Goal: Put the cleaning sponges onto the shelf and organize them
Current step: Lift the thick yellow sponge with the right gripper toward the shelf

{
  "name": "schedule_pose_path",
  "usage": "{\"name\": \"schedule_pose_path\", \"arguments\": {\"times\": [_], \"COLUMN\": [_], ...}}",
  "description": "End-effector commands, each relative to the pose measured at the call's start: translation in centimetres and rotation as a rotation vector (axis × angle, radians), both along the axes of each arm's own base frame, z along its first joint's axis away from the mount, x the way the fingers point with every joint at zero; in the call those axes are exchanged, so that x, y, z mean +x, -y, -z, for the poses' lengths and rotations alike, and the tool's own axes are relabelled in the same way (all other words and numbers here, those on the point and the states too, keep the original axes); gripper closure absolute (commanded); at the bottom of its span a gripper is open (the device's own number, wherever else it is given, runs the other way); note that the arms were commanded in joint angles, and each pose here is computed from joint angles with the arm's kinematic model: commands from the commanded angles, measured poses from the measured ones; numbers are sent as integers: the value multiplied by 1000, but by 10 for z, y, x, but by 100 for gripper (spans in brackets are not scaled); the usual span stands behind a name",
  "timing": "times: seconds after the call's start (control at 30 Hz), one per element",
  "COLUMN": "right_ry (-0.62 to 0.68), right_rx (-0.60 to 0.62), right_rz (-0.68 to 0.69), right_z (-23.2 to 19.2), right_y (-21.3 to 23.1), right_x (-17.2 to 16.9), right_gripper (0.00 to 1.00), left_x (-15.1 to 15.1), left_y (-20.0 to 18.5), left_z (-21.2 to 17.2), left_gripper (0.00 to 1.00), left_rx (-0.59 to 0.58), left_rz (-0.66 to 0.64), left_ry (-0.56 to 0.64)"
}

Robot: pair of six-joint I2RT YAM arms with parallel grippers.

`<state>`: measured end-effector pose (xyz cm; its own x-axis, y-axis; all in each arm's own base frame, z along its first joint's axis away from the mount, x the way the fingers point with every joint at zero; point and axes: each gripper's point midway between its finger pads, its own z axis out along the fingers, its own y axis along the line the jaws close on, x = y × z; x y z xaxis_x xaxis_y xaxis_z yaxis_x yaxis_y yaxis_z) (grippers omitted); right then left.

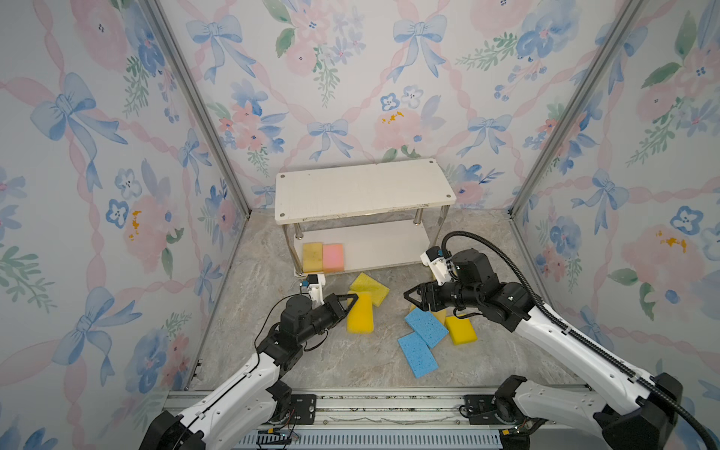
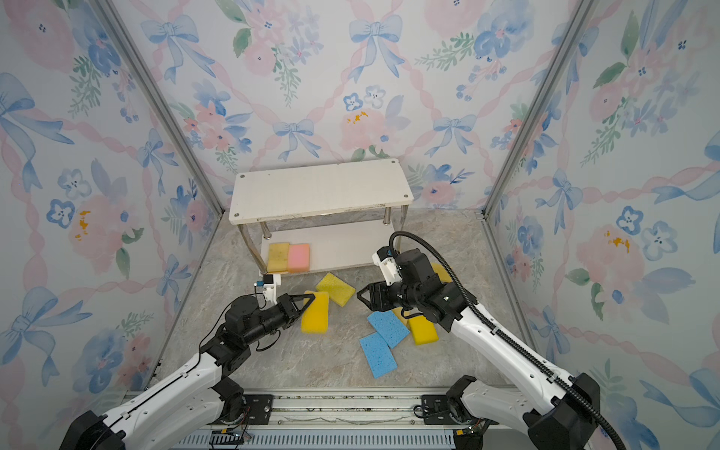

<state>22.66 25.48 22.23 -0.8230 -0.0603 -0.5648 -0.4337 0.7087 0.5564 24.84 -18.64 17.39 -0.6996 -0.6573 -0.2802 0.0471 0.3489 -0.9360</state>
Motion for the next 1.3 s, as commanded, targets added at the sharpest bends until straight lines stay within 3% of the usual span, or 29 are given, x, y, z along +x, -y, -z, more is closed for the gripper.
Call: {"name": "schedule_pose_path", "arguments": {"times": [0.0, 0.3, 0.67, 1.03, 1.27], "right_ry": [-83, -110, -104, -144, -149], "right_rx": [110, 94, 117, 117, 113], "right_rz": [110, 10, -97, -163, -174], "right_z": [6, 26, 18, 27, 31], "right_y": [-18, -74, -127, -148, -150], "right_x": [3, -10, -15, -26, -30], "right_gripper": [35, 28, 30, 42, 56], "left_x": [16, 15, 14, 15, 15], "left_y": [-38, -39, -38, -38, -38], "left_z": [-3, -5, -18, -25, -22], "left_gripper": [92, 92, 92, 92, 92], "left_rx": [-119, -127, -119, -119, -111], "left_rz": [-274, -273, -263, -259, -257], "left_ry": [-4, 6, 55, 74, 70]}}
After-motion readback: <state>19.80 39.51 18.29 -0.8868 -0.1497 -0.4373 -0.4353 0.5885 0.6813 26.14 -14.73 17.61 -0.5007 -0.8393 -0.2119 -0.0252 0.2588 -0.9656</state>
